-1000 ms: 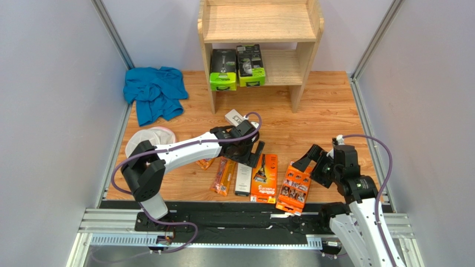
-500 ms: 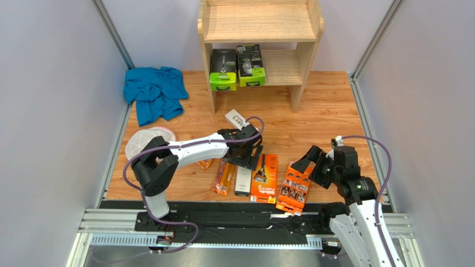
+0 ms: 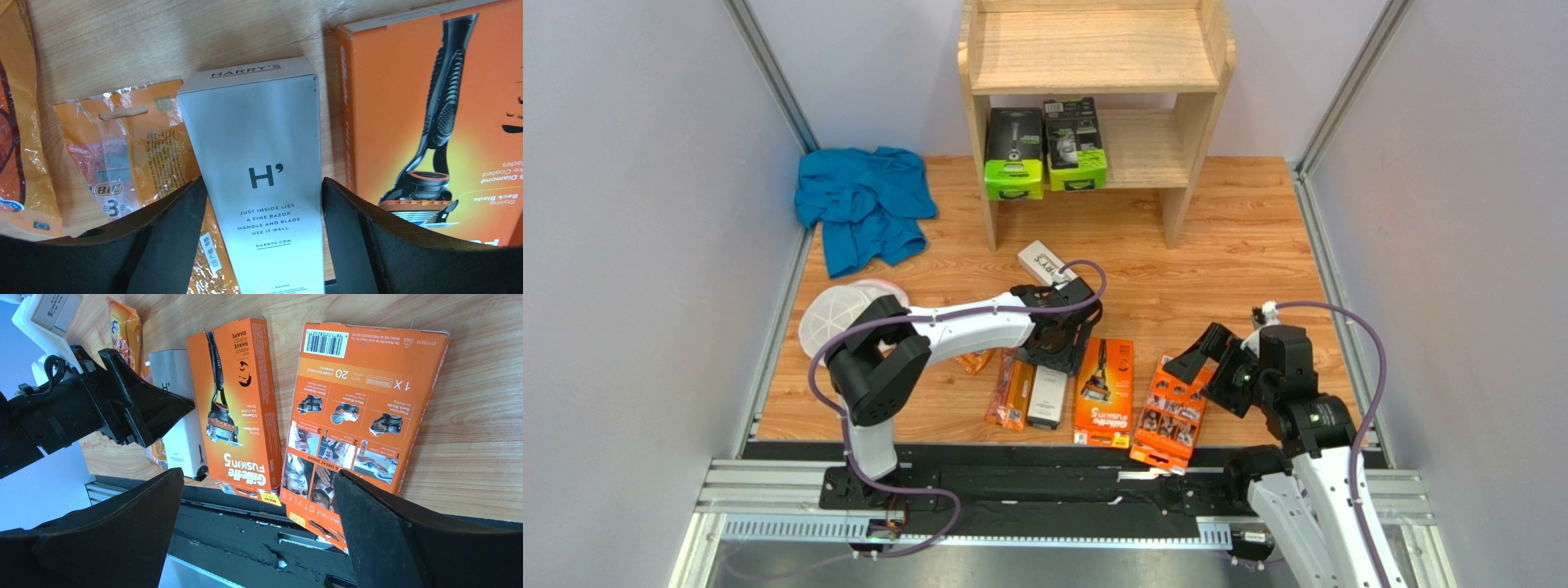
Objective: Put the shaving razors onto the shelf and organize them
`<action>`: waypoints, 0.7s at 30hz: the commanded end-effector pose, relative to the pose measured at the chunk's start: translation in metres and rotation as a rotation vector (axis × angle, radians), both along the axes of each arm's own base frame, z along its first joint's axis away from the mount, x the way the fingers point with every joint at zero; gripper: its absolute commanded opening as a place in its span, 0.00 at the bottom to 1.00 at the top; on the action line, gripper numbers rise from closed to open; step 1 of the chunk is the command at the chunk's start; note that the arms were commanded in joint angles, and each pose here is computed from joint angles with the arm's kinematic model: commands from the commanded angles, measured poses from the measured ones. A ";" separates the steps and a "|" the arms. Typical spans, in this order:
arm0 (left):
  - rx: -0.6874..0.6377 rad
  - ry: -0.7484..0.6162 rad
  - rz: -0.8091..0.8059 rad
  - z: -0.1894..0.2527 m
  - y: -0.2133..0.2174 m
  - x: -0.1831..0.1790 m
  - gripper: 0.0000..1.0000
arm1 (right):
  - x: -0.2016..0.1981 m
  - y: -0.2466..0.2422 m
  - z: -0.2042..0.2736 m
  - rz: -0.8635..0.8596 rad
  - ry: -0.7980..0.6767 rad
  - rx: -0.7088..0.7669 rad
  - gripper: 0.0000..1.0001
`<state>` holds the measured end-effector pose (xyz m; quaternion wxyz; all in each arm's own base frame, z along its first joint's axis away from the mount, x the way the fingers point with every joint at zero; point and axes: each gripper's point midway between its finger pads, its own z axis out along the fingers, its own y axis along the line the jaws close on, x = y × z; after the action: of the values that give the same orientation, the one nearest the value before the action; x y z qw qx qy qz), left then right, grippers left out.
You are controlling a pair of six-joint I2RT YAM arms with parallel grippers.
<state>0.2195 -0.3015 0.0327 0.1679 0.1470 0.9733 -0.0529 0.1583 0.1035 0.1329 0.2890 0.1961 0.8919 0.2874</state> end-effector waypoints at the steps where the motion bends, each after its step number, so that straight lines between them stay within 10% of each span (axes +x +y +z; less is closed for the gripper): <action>1: -0.003 -0.044 0.030 0.015 -0.002 0.008 0.77 | 0.000 0.005 0.003 0.018 -0.017 0.022 0.97; 21: 0.039 0.023 0.001 -0.009 -0.007 0.004 0.64 | 0.008 0.032 0.002 0.121 -0.003 0.046 0.97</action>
<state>0.2238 -0.3034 0.0203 0.1563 0.1472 0.9762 -0.0308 0.1547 0.1222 0.1228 0.2511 0.1682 0.9007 0.3120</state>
